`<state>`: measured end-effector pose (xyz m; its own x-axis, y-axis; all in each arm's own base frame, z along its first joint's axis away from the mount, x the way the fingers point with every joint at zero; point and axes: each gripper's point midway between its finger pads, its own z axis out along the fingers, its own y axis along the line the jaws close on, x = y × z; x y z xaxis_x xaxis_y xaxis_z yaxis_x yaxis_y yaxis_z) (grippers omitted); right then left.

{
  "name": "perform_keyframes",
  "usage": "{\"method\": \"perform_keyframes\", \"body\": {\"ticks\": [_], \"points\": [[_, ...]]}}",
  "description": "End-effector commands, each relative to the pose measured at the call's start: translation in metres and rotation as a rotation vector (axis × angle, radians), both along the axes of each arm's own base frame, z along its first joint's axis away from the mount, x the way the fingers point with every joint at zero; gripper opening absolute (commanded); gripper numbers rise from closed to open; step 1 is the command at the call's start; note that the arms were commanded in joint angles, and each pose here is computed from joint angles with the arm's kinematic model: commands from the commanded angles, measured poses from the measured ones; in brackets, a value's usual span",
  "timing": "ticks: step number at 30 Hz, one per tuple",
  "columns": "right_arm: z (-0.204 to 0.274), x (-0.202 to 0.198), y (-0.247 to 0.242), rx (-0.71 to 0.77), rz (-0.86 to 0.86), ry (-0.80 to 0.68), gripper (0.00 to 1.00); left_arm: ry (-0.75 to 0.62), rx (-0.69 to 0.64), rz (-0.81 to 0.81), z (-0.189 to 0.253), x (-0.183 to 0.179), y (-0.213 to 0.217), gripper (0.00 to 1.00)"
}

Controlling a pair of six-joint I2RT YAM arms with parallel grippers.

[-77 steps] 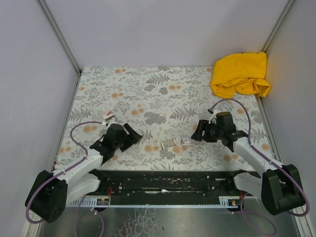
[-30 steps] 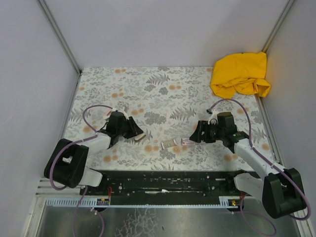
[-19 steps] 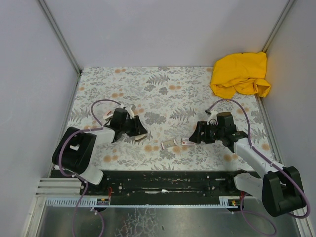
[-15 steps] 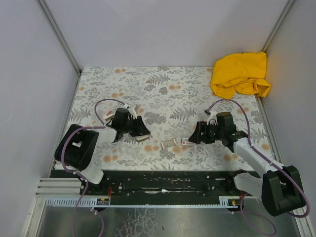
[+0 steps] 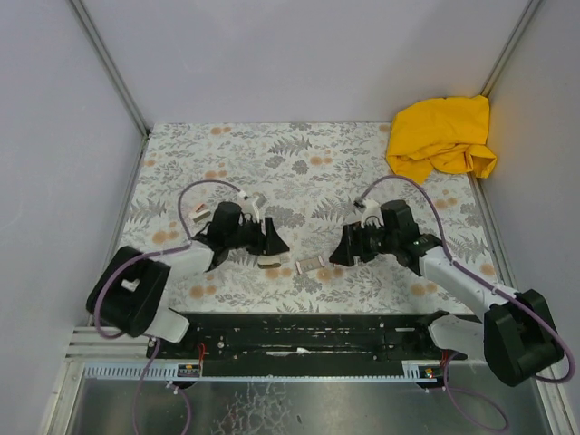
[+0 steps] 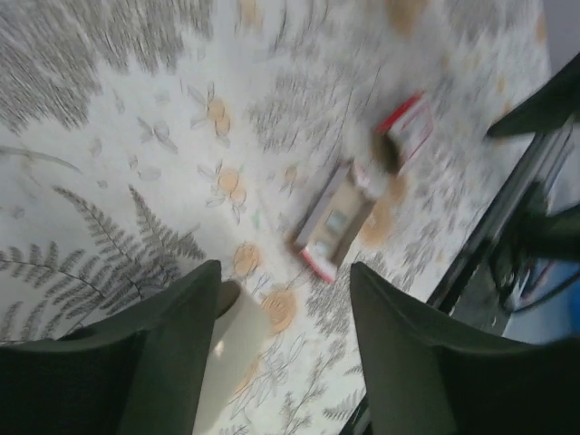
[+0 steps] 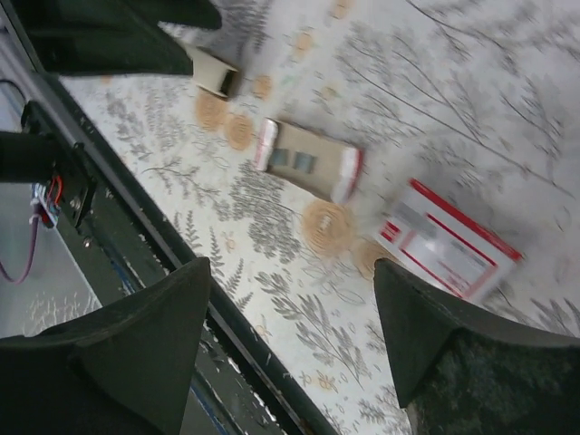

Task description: Load the staples into the stapler

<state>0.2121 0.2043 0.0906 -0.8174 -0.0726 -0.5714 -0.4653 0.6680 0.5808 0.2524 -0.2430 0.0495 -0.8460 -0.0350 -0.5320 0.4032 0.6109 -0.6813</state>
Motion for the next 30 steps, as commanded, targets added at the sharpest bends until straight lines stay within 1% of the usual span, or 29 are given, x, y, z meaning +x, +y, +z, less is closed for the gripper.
{"method": "perform_keyframes", "body": {"ticks": [1, 3, 5, 7, 8, 11, 16, 20, 25, 30], "points": [[0.044, 0.018, 0.041, 0.008, 0.159, -0.241, 0.80, -0.165, 0.001, 0.273, 0.063, 0.045, 0.024, 0.66], [0.048, 0.016, 0.060, -0.035, 0.230, -0.307, 0.80, -0.149, 0.030, 0.444, 0.074, 0.055, 0.054, 0.77], [0.054, 0.018, 0.078, -0.049, 0.277, -0.359, 0.81, -0.124, 0.016, 0.571, 0.084, 0.056, 0.080, 0.90], [0.058, 0.020, 0.097, -0.051, 0.328, -0.398, 0.81, -0.100, -0.008, 0.642, 0.093, 0.049, 0.096, 0.98], [0.058, 0.021, 0.106, -0.063, 0.354, -0.416, 0.81, -0.084, -0.019, 0.660, 0.096, 0.044, 0.100, 1.00], [0.048, 0.025, 0.134, -0.129, 0.434, -0.449, 0.81, -0.049, -0.036, 0.679, 0.104, 0.028, 0.109, 1.00], [0.020, 0.030, 0.170, -0.228, 0.550, -0.461, 0.79, -0.010, -0.044, 0.687, 0.111, 0.010, 0.115, 1.00], [0.006, 0.025, 0.198, -0.242, 0.652, -0.485, 0.76, 0.000, -0.041, 0.726, 0.109, 0.001, 0.122, 1.00], [-0.018, 0.016, 0.218, -0.285, 0.756, -0.494, 0.72, 0.029, -0.027, 0.751, 0.098, -0.006, 0.126, 1.00], [-0.037, 0.018, 0.223, -0.351, 0.786, -0.515, 0.70, 0.040, -0.019, 0.754, 0.096, -0.009, 0.127, 1.00]]}}
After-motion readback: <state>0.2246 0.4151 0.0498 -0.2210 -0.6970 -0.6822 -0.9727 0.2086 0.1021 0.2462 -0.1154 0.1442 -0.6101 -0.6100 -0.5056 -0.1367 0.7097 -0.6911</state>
